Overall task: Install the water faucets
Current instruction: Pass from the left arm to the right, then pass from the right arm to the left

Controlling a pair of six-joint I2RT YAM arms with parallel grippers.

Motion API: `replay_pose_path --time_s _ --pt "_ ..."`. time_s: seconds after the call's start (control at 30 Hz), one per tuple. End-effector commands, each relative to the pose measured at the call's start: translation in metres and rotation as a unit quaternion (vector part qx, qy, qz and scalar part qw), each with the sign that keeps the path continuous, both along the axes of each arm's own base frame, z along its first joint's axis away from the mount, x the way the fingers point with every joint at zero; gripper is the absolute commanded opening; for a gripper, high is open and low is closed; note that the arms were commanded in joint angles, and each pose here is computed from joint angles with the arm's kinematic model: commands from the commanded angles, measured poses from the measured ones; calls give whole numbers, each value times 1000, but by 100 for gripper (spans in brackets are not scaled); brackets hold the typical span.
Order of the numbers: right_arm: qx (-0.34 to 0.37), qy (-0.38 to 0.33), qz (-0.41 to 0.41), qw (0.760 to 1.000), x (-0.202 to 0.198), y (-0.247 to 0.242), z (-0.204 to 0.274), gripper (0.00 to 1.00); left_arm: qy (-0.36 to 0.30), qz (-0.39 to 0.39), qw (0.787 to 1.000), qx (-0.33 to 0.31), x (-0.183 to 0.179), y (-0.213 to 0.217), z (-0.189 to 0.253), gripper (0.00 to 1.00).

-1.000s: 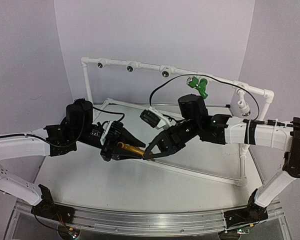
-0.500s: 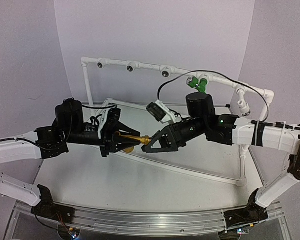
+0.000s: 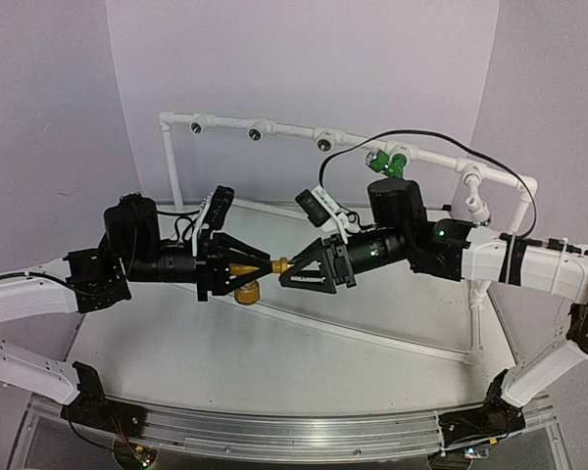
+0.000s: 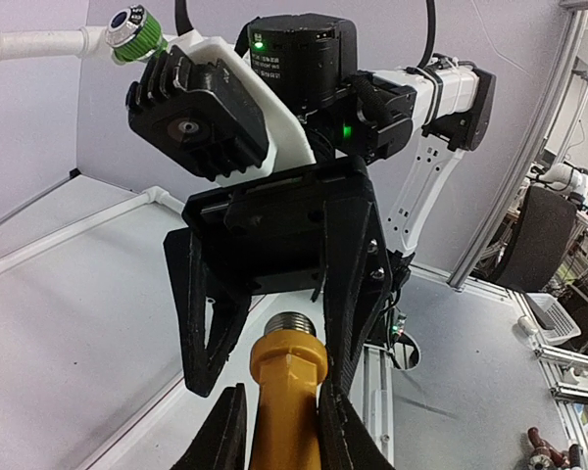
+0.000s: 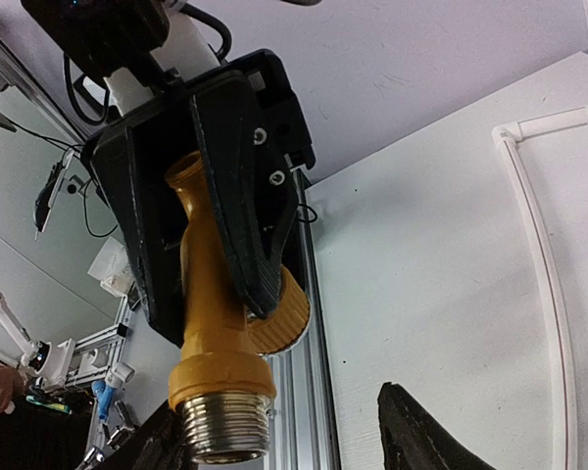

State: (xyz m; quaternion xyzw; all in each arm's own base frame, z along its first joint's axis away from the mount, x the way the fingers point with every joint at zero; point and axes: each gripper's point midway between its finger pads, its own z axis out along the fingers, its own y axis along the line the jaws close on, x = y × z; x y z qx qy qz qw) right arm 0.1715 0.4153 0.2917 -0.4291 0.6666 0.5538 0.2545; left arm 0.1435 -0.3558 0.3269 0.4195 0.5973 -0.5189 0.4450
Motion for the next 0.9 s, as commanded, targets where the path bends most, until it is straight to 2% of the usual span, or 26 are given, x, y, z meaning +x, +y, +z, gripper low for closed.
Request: replay_pose_path --time_s 0.0,0.17,0.2,0.27,0.33,0.37,0.4,0.43,0.53,0.6,0.73,0.87 --pt "41 -28 15 999 -2 3 32 60 10 -12 1000 -19 -2 -3 15 0" --pt "58 -24 32 998 -8 4 37 50 17 -23 1000 -13 -2 -9 11 0" --pt "61 -22 40 997 -10 4 37 45 17 -25 999 -13 -2 -10 12 0" --pt "63 -18 44 997 -10 5 37 29 17 -26 999 -14 -2 -10 13 0" --pt "65 -17 46 997 -11 5 37 6 17 -28 999 -15 -3 -10 14 0" --pt "68 -18 47 996 -12 5 39 0 16 -30 999 -15 -4 -10 14 0" --pt "75 -20 51 996 -14 3 42 0 14 -34 999 -16 -5 -9 15 0" --pt "81 -21 51 995 -15 2 45 0 14 -36 999 -16 -6 -9 16 9" --pt "94 -28 19 995 -10 -3 50 0 25 -49 998 -15 -10 -7 14 45" --pt "103 -31 6 994 -9 -7 56 0 30 -65 997 -14 -16 -7 12 59" --pt "110 -30 9 993 -13 -9 60 0 34 -68 997 -11 -17 -5 9 64" --pt "110 -23 19 993 -15 -8 59 0 33 -63 997 -15 -15 -4 12 61"
